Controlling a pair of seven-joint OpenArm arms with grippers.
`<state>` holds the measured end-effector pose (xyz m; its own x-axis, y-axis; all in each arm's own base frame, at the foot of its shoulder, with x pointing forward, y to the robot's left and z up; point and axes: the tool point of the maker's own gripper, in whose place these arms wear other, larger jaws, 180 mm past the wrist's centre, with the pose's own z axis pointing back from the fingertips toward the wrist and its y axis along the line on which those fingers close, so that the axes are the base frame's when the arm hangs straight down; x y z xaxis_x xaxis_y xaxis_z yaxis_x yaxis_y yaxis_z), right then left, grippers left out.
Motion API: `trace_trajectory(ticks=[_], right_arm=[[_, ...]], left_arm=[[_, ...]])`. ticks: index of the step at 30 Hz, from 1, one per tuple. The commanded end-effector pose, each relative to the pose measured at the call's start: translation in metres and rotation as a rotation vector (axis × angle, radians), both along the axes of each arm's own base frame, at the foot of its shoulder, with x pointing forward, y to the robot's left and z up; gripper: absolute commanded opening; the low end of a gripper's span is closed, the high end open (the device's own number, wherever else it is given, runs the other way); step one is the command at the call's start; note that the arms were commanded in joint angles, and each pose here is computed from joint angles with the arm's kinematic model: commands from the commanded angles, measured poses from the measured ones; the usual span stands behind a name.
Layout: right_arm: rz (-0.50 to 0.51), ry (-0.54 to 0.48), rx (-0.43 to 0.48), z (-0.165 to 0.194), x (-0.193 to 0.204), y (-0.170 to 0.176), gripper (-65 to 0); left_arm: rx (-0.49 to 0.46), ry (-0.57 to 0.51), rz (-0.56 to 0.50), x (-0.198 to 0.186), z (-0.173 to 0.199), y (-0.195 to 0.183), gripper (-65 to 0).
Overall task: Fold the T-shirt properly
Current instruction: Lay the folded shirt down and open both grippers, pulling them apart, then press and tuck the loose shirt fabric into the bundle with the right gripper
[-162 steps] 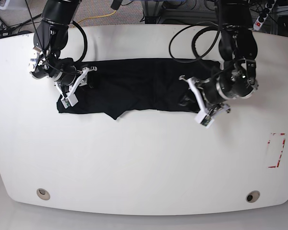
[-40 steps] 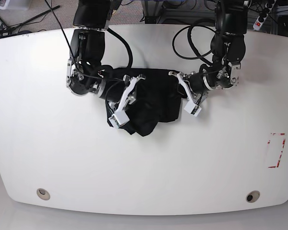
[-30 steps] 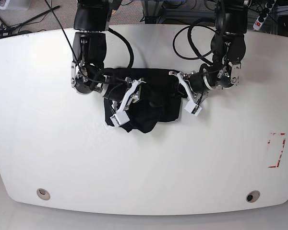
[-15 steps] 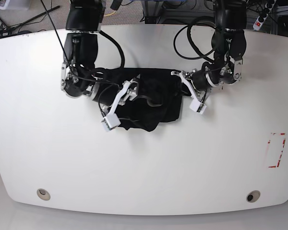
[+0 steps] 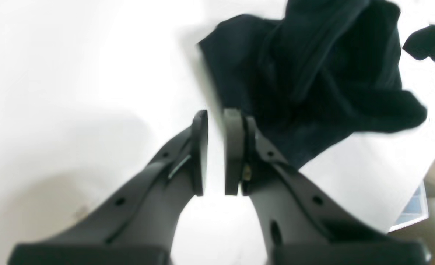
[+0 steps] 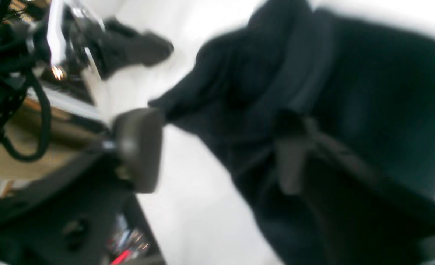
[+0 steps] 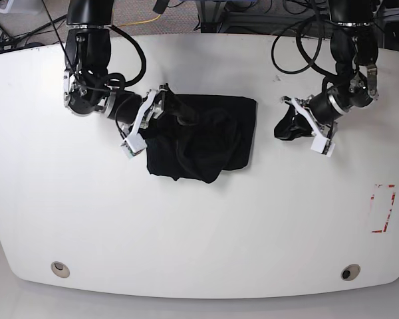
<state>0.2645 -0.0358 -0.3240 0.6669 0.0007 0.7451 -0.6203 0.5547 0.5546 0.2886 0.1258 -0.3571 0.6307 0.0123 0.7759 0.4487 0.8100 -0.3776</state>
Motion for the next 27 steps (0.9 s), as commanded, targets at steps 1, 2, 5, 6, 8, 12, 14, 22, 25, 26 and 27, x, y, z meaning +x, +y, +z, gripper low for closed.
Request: trace_trajectory(ticks=[1,2,5,6,8,12,14,22,25,26,27], right_arm=[[-0.016,0.002,0.037,0.000,0.008,-0.001,-31.1],[-0.024,0.031,0.030,-0.010,0.008,-0.002,-34.4],[-0.043,0.053,0.030,-0.020,0.016,0.005,-36.6],[-0.043,0.064,0.022,-0.025,0.016,0.009,-36.5],[-0.038,0.057,0.013,-0.024,0.018,0.017,-36.6],[0.077,0.000,0.032,-0.005,0.008,0.058,-37.3],[0.149,-0.018,0.051,0.003,-0.003,0.083,-37.3],[0.168,0.057,0.128,0.008,-0.007,0.125,-37.3],[0.169,0.001,0.133,0.024,-0.003,0.124,-37.3],[0.164,-0.021,0.133,0.030,-0.002,0.121,-37.3],[0.152,-0.041,0.127,0.034,0.001,0.116,-37.3]], left_arm=[[0.002,-0.047,0.021,0.002,0.015,0.012,-58.8],[0.009,-0.042,0.043,-0.002,0.014,0.020,-58.8],[0.023,-0.028,0.097,-0.008,0.010,0.040,-58.8],[0.026,-0.026,0.110,-0.010,0.009,0.044,-58.8],[0.030,-0.016,0.123,-0.014,0.007,0.049,-58.8],[0.048,0.006,0.117,-0.026,0.002,0.051,-58.8],[0.066,0.007,0.106,-0.030,0.003,0.055,-58.8],[0.072,0.006,0.101,-0.033,0.004,0.054,-58.8],[0.102,-0.014,0.085,-0.030,0.012,0.059,-58.8],[0.107,-0.017,0.083,-0.030,0.013,0.060,-58.8],[0.110,-0.021,0.080,-0.030,0.014,0.060,-58.8]])
